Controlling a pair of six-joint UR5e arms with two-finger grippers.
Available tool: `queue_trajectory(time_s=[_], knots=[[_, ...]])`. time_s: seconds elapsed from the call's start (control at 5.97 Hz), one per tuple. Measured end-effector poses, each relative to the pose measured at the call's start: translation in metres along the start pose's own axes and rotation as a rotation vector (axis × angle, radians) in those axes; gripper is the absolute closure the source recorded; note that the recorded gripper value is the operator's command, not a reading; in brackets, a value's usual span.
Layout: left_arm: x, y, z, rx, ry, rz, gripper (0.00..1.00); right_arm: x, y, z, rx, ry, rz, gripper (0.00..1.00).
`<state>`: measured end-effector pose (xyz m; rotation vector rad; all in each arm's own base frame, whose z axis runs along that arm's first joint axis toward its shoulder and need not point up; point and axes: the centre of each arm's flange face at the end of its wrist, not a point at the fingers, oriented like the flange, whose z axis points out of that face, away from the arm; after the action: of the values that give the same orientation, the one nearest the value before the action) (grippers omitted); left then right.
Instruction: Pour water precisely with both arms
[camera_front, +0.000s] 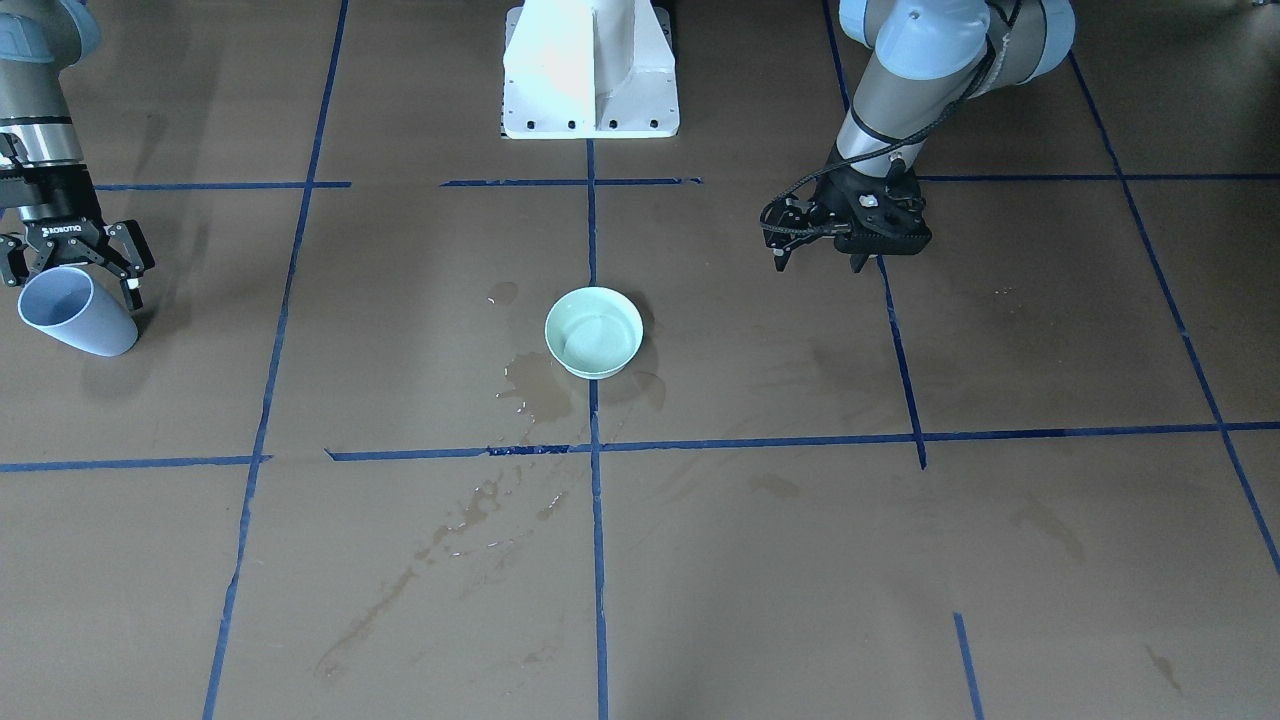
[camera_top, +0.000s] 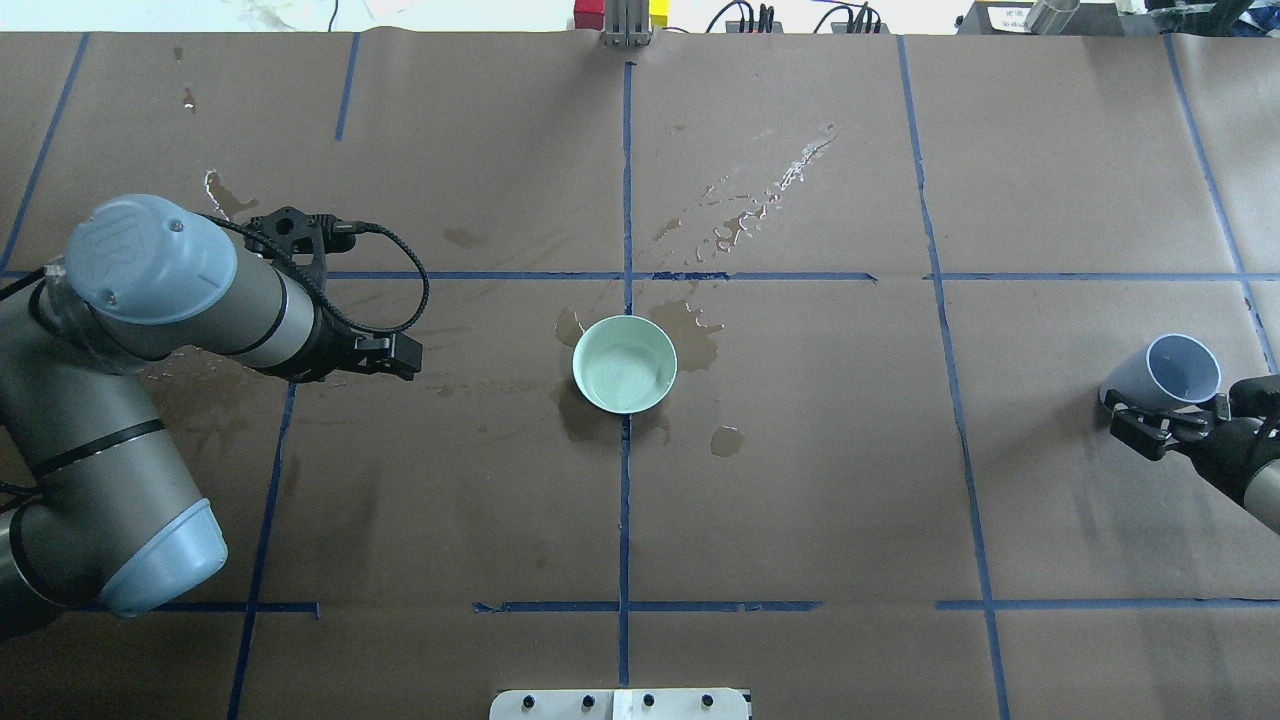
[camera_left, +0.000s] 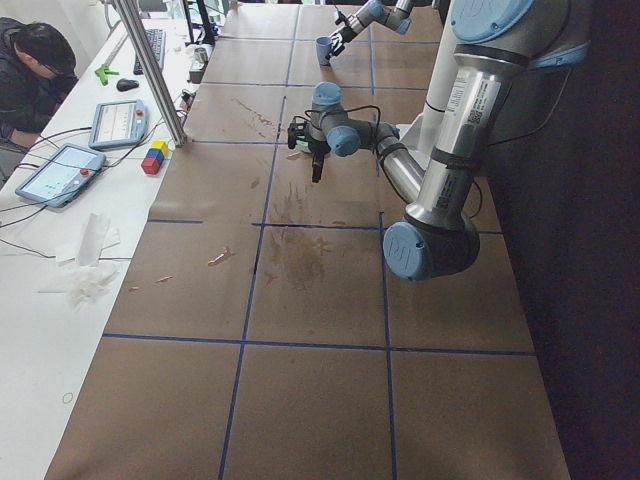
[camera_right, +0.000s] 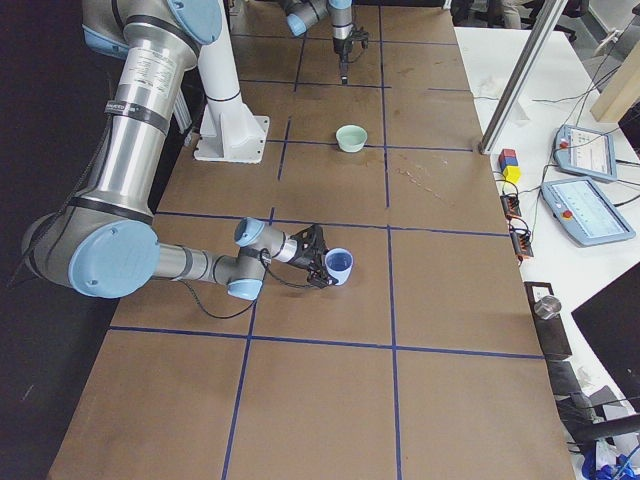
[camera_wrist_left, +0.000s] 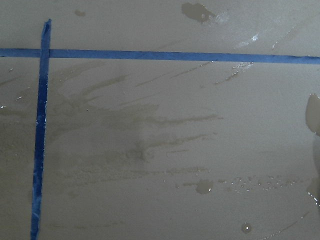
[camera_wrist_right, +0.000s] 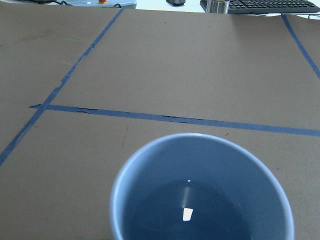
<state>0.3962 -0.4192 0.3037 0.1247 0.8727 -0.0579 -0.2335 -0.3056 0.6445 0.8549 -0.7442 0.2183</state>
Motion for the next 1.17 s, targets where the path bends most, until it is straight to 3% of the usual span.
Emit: queue_trajectory(time_s=[1.0,1.17], knots=[[0.0002,0.0007,-0.0018,0.001,0.003,-0.001,0.00,-0.0053,-0.0032,0.0084,0.038,0.010,0.002,0.02],[0.0001,0.0007,-0.0017,0.000,0.002,-0.002,0.00,-0.0035,-0.0038,0.0082,0.045,0.015,0.002,0.41]])
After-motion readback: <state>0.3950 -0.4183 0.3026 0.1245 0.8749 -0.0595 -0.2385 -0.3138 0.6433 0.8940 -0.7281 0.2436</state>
